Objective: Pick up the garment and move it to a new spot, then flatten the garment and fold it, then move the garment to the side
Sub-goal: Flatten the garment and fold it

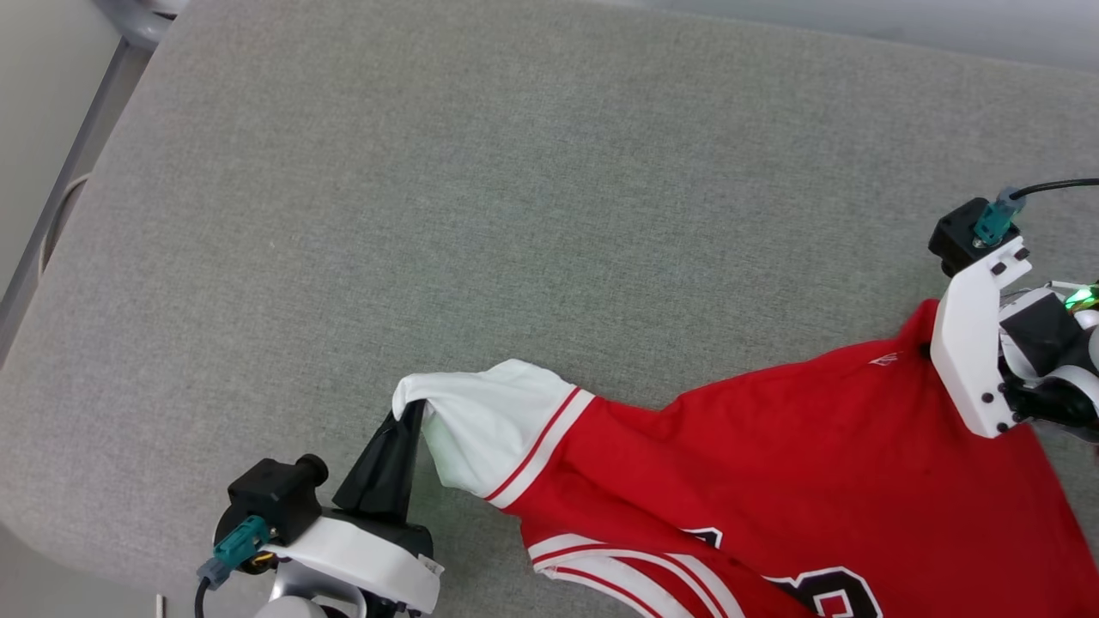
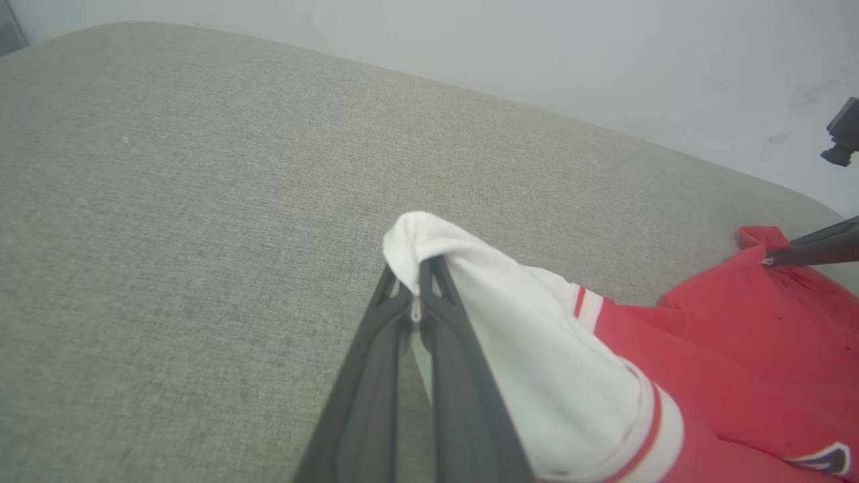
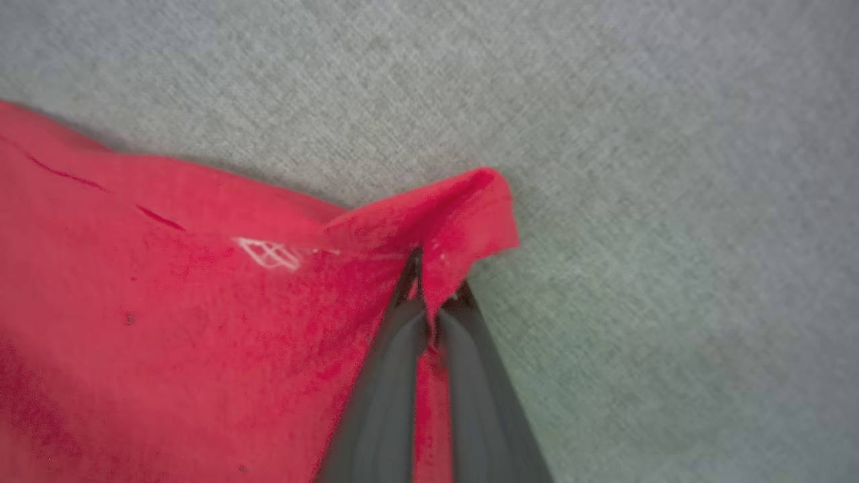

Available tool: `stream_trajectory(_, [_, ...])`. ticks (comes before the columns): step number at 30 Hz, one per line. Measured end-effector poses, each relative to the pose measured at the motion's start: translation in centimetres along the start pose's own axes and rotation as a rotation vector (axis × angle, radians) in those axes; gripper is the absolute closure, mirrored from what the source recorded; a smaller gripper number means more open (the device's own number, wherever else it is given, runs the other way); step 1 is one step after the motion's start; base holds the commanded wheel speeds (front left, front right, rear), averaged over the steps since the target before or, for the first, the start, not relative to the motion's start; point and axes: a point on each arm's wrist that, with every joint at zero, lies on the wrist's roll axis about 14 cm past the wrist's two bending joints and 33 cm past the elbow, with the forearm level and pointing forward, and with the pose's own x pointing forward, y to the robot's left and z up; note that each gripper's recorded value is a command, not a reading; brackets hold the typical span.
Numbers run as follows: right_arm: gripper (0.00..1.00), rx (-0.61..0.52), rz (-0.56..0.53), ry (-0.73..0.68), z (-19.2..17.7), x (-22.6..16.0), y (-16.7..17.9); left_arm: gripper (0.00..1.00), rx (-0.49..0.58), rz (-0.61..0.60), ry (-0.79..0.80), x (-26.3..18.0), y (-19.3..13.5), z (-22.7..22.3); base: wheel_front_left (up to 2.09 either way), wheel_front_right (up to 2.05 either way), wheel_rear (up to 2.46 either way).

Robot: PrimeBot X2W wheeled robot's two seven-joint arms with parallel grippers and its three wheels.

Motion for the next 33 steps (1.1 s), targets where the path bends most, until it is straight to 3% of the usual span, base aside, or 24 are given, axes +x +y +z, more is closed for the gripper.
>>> stream_trajectory(7, [1.00,0.072,0.018,-0.242,3.5,-2.9,1.2,1.00,0.042,-0.014,-0.061,-0.3,0.1,2.2,0.00,0.00,0.00])
stream_trajectory(14, [1.00,0.087,-0.062,-0.532,6.7,-9.3,-0.1,1.00,0.099,-0.077,-0.168,-0.3,-1.0,6.6,0.00,0.00,0.00])
stream_trajectory(19, [1.00,0.134,-0.119,-0.748,8.4,-14.8,-1.5,1.00,0.156,-0.129,-0.301,-0.1,-2.2,11.8,0.00,0.00,0.00])
stream_trajectory(28, [1.00,0.152,-0.215,-1.080,11.5,-24.3,-3.3,1.00,0.268,-0.287,-0.607,0.2,-7.5,23.8,0.00,0.00,0.00])
stream_trajectory(33, [1.00,0.136,-0.260,-1.191,13.2,-27.7,-4.3,1.00,0.322,-0.365,-0.724,0.5,-10.6,28.9,0.00,0.00,0.00])
